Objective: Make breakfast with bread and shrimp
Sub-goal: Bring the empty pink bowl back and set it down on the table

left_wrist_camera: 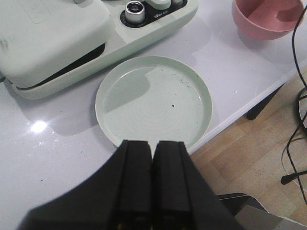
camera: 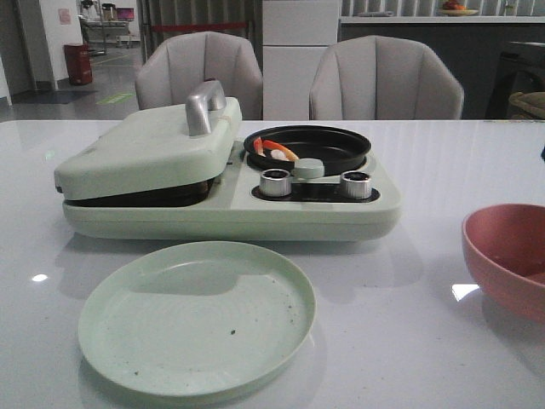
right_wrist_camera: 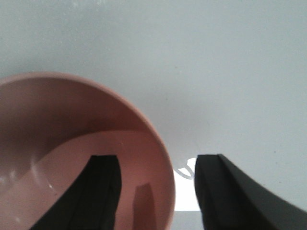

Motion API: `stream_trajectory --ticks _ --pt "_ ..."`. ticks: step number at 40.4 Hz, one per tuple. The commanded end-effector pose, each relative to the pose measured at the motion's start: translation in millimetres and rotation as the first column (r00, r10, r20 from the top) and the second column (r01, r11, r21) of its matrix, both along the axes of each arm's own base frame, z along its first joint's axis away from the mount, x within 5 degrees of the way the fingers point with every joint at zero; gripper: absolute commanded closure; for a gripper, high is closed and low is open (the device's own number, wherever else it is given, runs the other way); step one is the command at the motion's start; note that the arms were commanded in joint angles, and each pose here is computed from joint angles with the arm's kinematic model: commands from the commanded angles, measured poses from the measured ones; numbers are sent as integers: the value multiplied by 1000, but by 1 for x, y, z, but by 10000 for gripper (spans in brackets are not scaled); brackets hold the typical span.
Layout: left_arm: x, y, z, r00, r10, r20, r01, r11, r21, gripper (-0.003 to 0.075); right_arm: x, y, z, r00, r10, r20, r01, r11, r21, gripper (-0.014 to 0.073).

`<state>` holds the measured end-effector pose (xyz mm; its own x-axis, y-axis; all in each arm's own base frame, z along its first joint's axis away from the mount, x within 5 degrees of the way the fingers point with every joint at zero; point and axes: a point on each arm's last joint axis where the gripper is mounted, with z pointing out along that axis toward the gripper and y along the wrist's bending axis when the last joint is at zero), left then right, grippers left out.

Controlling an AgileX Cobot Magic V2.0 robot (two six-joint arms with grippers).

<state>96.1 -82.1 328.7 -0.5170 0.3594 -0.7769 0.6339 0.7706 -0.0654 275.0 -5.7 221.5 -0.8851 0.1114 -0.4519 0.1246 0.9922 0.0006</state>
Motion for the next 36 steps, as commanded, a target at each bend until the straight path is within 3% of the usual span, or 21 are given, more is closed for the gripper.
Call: stream_trajectory --ticks 1,7,16,21,32,36 --pt "2 -3 15 997 7 72 0 996 -84 619 -6 0 38 986 22 165 -19 1000 -21 122" --pt "2 -3 15 997 7 72 0 996 -84 619 -28 17 72 957 88 278 -85 996 -24 122" --pt "2 -3 15 997 7 72 0 996 -84 619 -79 48 108 873 245 421 -255 966 -33 122" --pt "2 -3 15 997 7 72 0 996 -84 619 -116 48 110 845 264 465 -293 956 -9 122" --pt "2 -3 15 997 7 72 0 996 -84 619 -159 35 95 833 255 491 -290 957 -6 123" --pt "2 -3 15 997 7 72 0 996 -84 619 -170 31 89 842 255 476 -287 958 -5 176"
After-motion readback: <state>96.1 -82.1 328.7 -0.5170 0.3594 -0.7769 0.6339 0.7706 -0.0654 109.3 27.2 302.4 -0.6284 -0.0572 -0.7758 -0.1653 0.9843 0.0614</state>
